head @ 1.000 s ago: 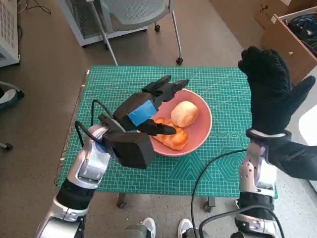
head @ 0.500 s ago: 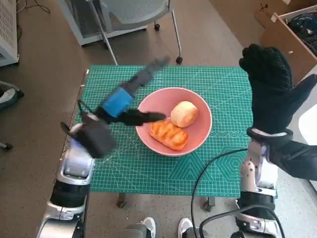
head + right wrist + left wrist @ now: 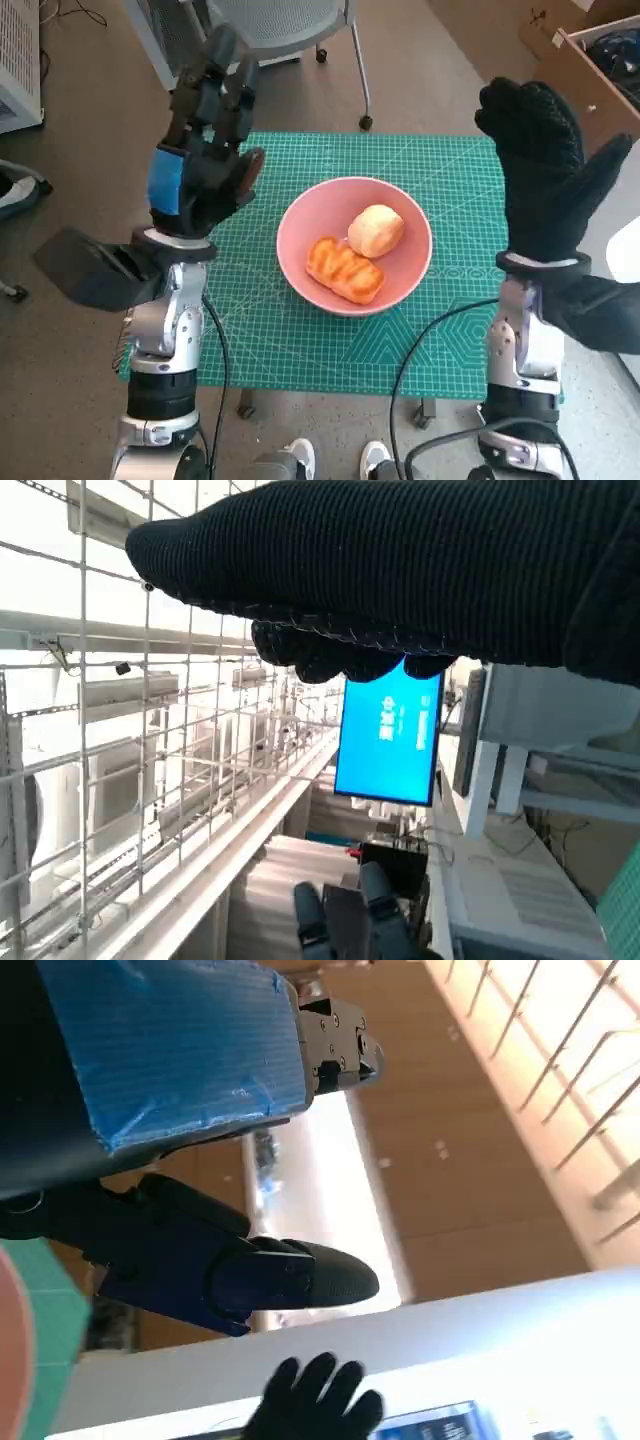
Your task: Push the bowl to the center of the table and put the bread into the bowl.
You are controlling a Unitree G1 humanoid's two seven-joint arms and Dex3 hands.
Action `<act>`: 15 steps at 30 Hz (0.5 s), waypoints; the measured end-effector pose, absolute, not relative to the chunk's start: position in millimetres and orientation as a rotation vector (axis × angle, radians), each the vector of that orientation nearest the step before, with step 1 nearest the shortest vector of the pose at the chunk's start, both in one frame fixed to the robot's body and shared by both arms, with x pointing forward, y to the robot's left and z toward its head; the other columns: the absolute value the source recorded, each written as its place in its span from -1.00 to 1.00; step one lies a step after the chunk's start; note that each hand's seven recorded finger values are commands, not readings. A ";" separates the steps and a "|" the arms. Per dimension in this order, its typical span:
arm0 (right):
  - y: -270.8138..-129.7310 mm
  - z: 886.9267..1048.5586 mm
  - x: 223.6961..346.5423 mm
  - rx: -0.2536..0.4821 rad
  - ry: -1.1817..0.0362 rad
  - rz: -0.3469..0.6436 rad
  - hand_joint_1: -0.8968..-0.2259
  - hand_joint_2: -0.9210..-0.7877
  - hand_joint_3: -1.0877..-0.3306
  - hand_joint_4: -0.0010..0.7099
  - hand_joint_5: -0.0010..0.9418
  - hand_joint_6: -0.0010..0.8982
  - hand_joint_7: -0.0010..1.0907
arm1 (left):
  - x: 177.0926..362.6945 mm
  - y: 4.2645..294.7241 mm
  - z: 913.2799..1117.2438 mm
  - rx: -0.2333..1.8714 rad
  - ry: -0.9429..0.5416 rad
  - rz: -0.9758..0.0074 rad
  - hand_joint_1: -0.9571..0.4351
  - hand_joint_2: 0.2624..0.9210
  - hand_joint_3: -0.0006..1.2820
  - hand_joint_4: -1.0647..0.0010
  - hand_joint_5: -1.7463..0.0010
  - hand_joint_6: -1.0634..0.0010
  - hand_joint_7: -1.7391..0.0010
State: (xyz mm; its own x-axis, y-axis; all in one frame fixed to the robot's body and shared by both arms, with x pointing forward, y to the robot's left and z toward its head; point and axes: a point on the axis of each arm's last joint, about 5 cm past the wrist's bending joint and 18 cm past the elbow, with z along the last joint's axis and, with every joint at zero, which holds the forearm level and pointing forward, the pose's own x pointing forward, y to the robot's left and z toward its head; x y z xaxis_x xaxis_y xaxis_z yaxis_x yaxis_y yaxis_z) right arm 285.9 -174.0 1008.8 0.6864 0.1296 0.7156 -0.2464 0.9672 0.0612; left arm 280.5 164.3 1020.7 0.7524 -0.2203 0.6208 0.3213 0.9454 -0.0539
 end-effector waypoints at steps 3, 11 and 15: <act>-174.6 1010.6 285.5 0.142 -0.790 0.212 0.15 -1.00 0.29 -0.04 -1.00 -0.72 0.08 | 280.4 164.3 1020.7 -0.166 -0.656 -0.287 -0.66 1.00 -0.36 0.83 0.93 1.00 0.40; -176.4 1014.1 284.4 0.101 -0.797 0.198 0.12 -1.00 0.27 -0.04 -1.00 -0.72 0.07 | 278.4 162.7 1022.9 -0.174 -0.671 -0.275 -0.66 1.00 -0.36 0.82 0.91 1.00 0.38; -177.0 1015.1 284.2 0.099 -0.796 0.196 0.12 -1.00 0.26 -0.05 -1.00 -0.72 0.07 | 277.4 162.5 1024.1 -0.173 -0.679 -0.278 -0.65 1.00 -0.36 0.82 0.90 1.00 0.38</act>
State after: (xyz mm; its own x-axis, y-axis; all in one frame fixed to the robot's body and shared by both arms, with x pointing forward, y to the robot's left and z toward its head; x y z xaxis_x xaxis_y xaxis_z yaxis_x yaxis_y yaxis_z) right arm 284.2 -177.0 1015.1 0.6826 0.1371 0.7178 -0.2117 0.9772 0.0146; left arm 277.4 162.5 1024.1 0.7433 -0.1967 0.6394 0.3086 0.9488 -0.0669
